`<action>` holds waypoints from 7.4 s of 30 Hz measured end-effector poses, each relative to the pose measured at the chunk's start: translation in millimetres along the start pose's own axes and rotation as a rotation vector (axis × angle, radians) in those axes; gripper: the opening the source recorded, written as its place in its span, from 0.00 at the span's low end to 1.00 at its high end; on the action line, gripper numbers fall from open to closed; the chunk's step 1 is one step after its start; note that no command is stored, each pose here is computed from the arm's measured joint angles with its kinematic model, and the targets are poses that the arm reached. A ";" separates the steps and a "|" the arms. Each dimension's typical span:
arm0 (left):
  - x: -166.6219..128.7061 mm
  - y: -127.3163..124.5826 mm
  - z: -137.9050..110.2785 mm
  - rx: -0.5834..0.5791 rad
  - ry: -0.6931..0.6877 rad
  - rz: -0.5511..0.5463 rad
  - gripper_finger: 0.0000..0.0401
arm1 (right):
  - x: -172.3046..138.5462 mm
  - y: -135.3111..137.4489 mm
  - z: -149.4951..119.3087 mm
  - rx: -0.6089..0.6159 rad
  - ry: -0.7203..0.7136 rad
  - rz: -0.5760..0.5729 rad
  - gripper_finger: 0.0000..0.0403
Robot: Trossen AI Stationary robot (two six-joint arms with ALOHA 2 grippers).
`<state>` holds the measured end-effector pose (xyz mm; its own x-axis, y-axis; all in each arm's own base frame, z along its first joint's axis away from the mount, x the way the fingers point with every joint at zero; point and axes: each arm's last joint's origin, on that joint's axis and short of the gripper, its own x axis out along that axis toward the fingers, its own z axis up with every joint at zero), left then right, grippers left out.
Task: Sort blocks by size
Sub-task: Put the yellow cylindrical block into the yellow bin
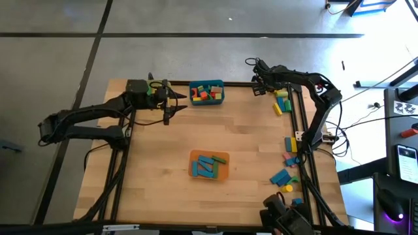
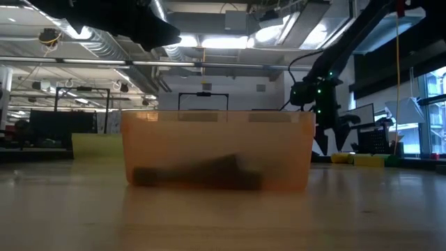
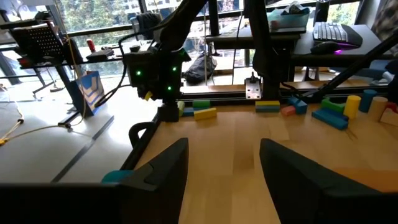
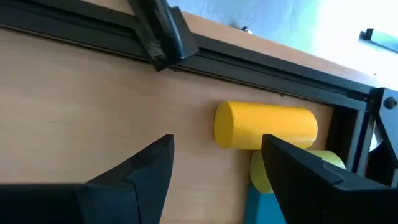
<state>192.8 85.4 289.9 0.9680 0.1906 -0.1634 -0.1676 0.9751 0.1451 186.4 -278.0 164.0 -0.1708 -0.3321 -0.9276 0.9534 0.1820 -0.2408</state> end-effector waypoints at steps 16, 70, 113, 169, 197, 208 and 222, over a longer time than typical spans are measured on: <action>0.1 0.0 0.0 0.000 0.001 0.000 0.45 | 8.1 -2.4 4.0 0.015 -0.003 0.017 0.60; 0.1 -0.2 -0.6 -0.002 0.006 -0.002 0.45 | -31.8 64.2 6.4 -0.732 -0.241 0.136 0.60; 0.1 0.0 -0.2 -0.001 0.004 -0.001 0.45 | 18.2 52.5 -4.1 -0.625 -0.160 0.242 0.33; -84.8 -12.7 24.4 -0.018 -0.118 0.183 0.45 | -185.5 179.5 -27.2 -0.519 -0.969 0.899 0.37; -82.0 -12.1 23.9 -0.002 -0.110 0.183 0.45 | -156.3 260.5 1.4 -0.498 -0.980 1.076 0.38; -82.0 -12.2 23.9 -0.002 -0.110 0.183 0.45 | -154.3 301.9 6.6 -0.498 -1.005 1.123 0.38; -81.9 -12.2 23.7 -0.002 -0.109 0.182 0.45 | -140.0 351.3 7.6 -0.464 -1.013 1.180 0.38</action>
<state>120.0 55.2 324.6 0.9360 0.3508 -0.0283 -0.3421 0.9258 0.1608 547.1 -174.6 211.4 0.9661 -0.2195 -0.1361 0.2435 0.9500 0.1957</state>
